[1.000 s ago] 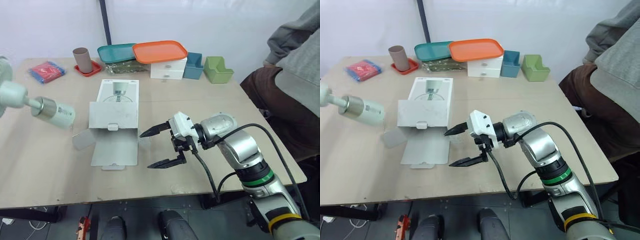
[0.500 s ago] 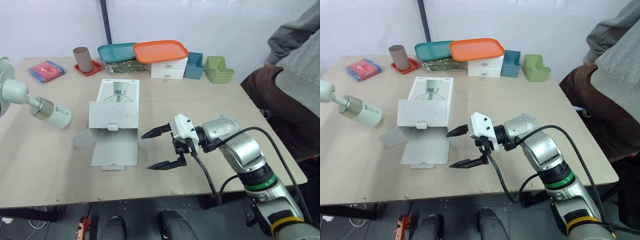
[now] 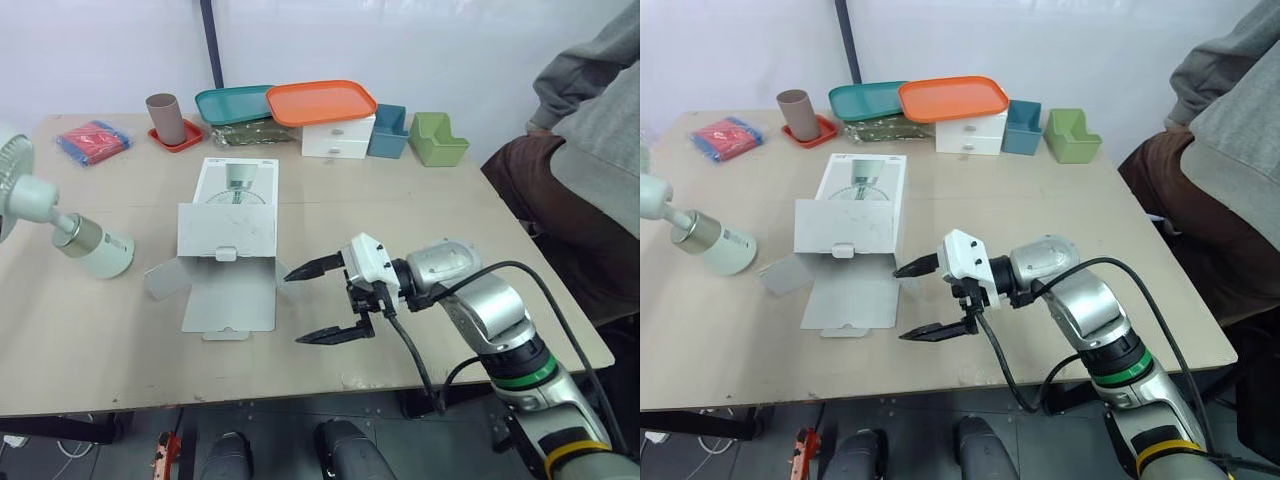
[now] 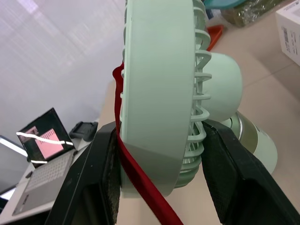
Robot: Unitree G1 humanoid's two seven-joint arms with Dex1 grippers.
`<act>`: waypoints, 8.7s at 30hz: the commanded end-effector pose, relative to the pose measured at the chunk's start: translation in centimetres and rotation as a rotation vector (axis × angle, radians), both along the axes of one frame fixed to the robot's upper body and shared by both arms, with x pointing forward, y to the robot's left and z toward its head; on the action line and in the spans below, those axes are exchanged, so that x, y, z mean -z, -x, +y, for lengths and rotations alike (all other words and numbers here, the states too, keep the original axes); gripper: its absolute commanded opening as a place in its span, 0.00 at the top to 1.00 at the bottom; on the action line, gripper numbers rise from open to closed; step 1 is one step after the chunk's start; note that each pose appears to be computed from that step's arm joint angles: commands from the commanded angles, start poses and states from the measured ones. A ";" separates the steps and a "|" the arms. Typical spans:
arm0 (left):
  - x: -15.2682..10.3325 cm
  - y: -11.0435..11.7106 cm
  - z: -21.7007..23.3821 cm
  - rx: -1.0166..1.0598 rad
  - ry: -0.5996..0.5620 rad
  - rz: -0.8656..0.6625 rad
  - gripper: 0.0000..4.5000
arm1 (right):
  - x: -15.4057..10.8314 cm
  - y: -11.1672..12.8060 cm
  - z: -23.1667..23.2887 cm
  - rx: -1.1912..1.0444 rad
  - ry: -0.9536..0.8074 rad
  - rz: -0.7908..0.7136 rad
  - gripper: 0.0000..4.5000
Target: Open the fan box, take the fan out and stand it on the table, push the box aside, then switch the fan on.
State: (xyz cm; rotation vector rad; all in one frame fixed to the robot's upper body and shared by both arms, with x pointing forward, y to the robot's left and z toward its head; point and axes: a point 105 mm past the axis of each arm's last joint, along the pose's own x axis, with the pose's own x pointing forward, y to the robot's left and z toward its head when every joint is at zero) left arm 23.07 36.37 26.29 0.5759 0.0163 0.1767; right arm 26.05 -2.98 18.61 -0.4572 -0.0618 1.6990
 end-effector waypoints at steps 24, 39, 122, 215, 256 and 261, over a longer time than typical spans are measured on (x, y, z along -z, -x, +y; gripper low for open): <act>2.3 -1.7 -2.0 0.028 0.008 0.050 0.52 | -1.8 0.2 0.0 0.048 -0.041 -0.056 0.00; 4.2 -4.3 -2.6 0.058 0.347 -0.007 0.52 | -1.9 0.4 -0.2 0.082 -0.051 -0.049 0.00; 11.0 -2.8 -17.2 0.987 0.246 0.187 0.01 | 3.2 -8.6 2.8 0.842 0.032 0.137 0.00; 12.2 -3.7 -16.5 0.876 0.230 0.139 0.00 | 1.9 -12.9 3.2 0.968 -0.034 0.186 0.99; 12.5 -3.8 -16.6 0.878 0.232 0.147 0.00 | 4.2 -15.5 1.8 1.111 -0.019 0.172 0.99; 12.8 -3.8 -16.9 0.890 0.234 0.155 0.00 | 4.0 -16.8 -2.8 1.267 -0.032 0.164 0.99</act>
